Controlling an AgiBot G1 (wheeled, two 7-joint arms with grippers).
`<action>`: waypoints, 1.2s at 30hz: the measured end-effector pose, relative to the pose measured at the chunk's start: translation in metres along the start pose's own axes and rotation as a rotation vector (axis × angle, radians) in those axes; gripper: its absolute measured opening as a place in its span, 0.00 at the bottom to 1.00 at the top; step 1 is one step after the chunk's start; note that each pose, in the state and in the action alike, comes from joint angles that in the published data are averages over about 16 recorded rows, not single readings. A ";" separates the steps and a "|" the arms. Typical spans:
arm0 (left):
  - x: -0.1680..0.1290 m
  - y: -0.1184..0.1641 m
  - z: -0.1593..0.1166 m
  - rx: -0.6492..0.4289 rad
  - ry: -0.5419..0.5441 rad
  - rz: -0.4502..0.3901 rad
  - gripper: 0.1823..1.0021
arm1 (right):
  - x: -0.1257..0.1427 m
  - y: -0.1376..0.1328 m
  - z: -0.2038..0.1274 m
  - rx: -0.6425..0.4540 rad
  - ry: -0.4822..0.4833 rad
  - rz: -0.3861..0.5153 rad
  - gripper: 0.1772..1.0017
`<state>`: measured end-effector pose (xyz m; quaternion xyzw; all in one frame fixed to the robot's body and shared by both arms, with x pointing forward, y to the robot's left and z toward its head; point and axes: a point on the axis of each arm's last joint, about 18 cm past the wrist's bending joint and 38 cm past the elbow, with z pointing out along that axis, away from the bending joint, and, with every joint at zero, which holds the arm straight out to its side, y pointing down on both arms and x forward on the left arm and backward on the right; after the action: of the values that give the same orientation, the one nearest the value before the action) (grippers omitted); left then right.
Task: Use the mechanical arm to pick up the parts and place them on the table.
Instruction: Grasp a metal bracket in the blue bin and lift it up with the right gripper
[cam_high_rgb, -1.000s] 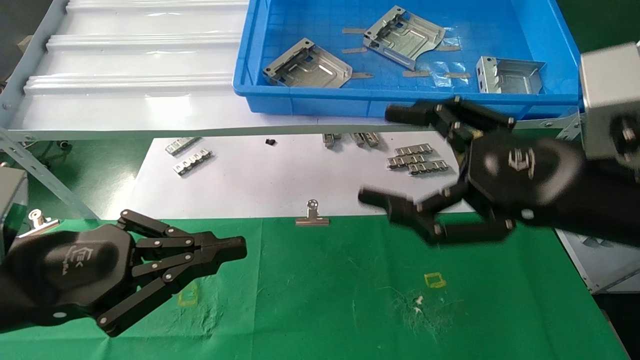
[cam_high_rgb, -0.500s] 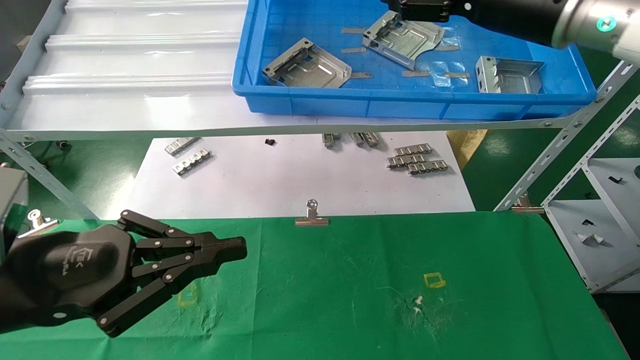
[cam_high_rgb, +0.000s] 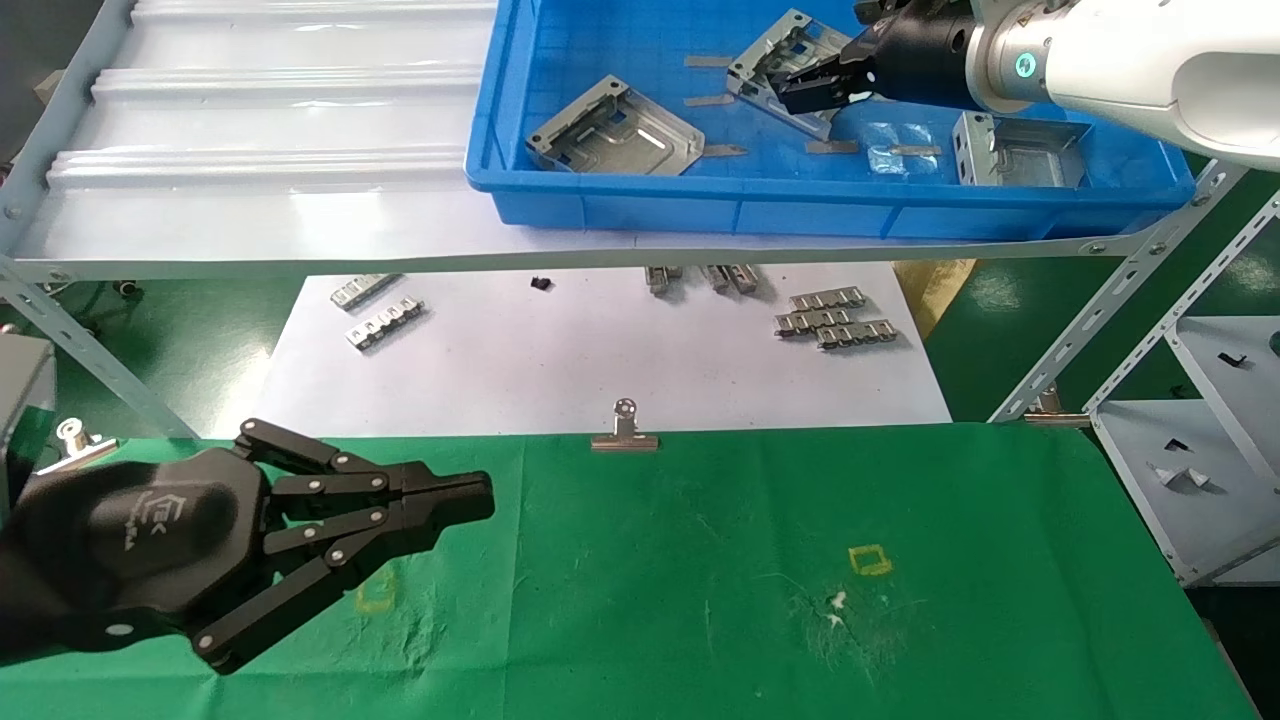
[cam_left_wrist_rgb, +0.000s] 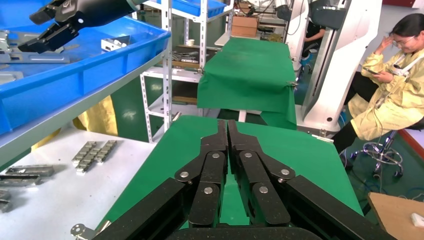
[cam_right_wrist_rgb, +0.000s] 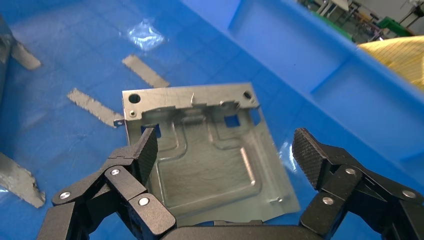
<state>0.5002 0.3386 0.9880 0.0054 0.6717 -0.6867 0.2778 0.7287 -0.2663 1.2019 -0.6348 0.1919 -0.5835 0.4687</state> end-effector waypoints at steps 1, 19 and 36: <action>0.000 0.000 0.000 0.000 0.000 0.000 0.02 | 0.000 0.000 0.001 -0.006 0.005 -0.001 0.99; 0.000 0.000 0.000 0.000 0.000 0.000 0.27 | -0.009 0.002 -0.003 -0.032 -0.068 0.036 0.88; 0.000 0.000 0.000 0.000 0.000 0.000 0.75 | -0.020 0.009 0.001 -0.055 -0.096 0.018 0.91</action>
<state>0.5002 0.3386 0.9880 0.0054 0.6717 -0.6867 0.2778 0.7279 -0.2547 1.1836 -0.6730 0.1910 -0.5427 0.4648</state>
